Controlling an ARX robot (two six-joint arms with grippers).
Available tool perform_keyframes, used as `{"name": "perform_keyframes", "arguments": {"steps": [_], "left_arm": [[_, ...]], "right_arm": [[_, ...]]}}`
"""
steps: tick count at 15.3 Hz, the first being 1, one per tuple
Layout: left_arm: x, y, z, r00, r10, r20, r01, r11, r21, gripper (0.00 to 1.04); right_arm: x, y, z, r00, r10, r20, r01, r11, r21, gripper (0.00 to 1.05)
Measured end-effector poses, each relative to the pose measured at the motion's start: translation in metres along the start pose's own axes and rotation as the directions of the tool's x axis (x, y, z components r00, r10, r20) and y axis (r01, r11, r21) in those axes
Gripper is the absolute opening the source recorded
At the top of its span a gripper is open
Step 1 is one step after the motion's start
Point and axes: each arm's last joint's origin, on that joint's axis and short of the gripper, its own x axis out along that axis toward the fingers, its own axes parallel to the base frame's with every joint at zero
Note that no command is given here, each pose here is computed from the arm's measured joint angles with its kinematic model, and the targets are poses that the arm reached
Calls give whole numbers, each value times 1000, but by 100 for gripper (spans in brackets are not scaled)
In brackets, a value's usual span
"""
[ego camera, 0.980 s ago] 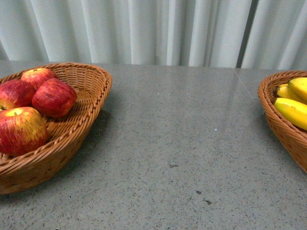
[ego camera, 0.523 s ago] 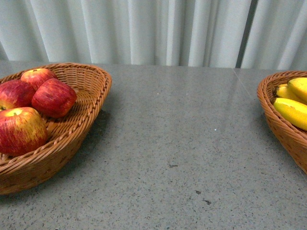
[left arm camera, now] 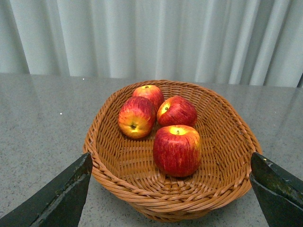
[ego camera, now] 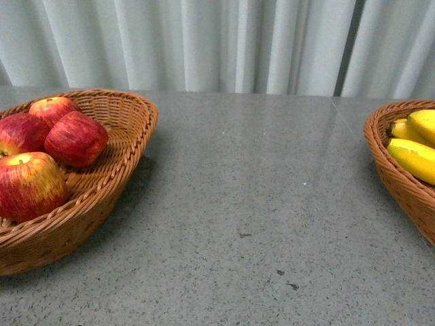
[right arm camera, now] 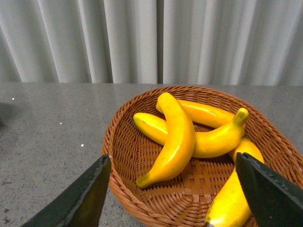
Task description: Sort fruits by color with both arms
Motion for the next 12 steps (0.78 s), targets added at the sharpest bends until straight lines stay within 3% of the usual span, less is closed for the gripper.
{"name": "perform_keyframes", "arguments": {"steps": [2, 3, 12], "left_arm": [[0, 0, 0, 1000, 0, 0, 0, 1000, 0, 98], [0, 0, 0, 1000, 0, 0, 0, 1000, 0, 98], [0, 0, 0, 1000, 0, 0, 0, 1000, 0, 98]], "right_arm": [[0, 0, 0, 1000, 0, 0, 0, 1000, 0, 88], [0, 0, 0, 1000, 0, 0, 0, 1000, 0, 99], [0, 0, 0, 1000, 0, 0, 0, 1000, 0, 98]]}}
